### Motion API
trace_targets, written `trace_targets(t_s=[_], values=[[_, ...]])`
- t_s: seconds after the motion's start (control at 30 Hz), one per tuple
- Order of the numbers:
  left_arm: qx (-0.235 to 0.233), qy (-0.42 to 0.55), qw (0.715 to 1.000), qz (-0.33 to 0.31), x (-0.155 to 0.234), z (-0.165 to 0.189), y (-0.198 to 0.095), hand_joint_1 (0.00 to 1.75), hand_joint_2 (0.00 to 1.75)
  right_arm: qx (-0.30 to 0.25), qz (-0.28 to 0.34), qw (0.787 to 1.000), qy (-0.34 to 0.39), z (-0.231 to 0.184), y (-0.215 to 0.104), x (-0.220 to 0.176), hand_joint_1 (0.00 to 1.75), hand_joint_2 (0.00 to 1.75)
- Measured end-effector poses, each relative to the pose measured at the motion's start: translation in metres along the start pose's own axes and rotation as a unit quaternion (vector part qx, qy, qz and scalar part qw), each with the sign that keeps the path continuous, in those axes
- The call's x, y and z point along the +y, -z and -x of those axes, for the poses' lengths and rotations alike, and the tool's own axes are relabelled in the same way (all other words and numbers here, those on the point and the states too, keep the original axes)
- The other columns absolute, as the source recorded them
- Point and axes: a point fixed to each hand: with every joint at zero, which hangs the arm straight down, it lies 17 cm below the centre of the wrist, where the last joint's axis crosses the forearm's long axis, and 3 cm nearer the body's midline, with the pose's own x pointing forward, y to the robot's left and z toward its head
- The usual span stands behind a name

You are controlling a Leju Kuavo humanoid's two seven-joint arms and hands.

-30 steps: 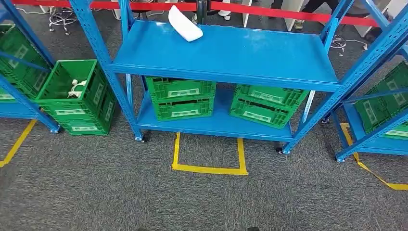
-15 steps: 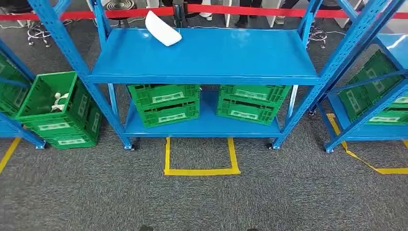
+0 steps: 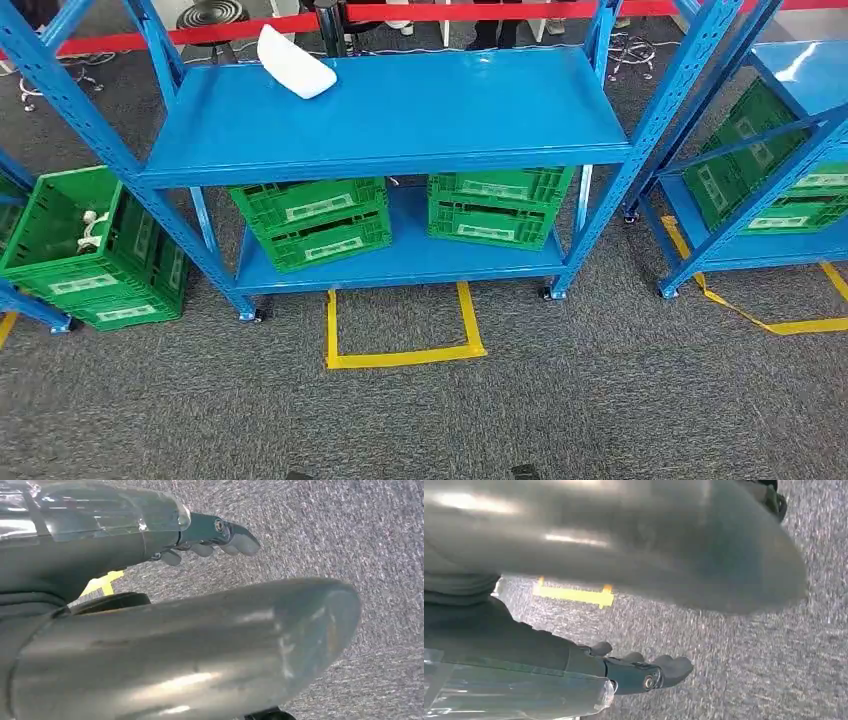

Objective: Take the parts from the cabinet and place them on the table.

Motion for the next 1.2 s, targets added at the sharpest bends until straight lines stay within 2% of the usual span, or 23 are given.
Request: trace_targets(t_s=[0.03, 0.07, 0.1, 1.07, 1.2], values=[[0.000, -0.001, 1.000, 0.000, 0.000, 0.000, 0.000, 0.00, 0.00, 0.002, -0.004, 1.000, 0.001, 0.001, 0.000, 0.002, 0.00, 0.00], [-0.001, -0.001, 1.000, 0.000, 0.000, 0.000, 0.000, 0.00, 0.00, 0.005, -0.008, 1.000, 0.004, 0.002, -0.001, 0.003, 0.00, 1.75], [-0.001, 0.000, 1.000, -0.001, 0.000, 0.001, 0.000, 0.00, 1.75, 0.007, -0.011, 1.000, 0.004, 0.003, -0.001, 0.005, 0.00, 1.75], [0.005, 0.008, 1.000, 0.008, -0.009, 0.001, -0.001, 0.00, 1.75, 0.014, -0.031, 0.999, 0.016, 0.006, -0.002, 0.011, 0.00, 1.75], [0.013, 0.019, 1.000, 0.006, -0.011, 0.010, -0.002, 0.00, 1.75, 0.021, -0.027, 0.999, -0.001, 0.015, -0.003, 0.010, 0.00, 1.75]])
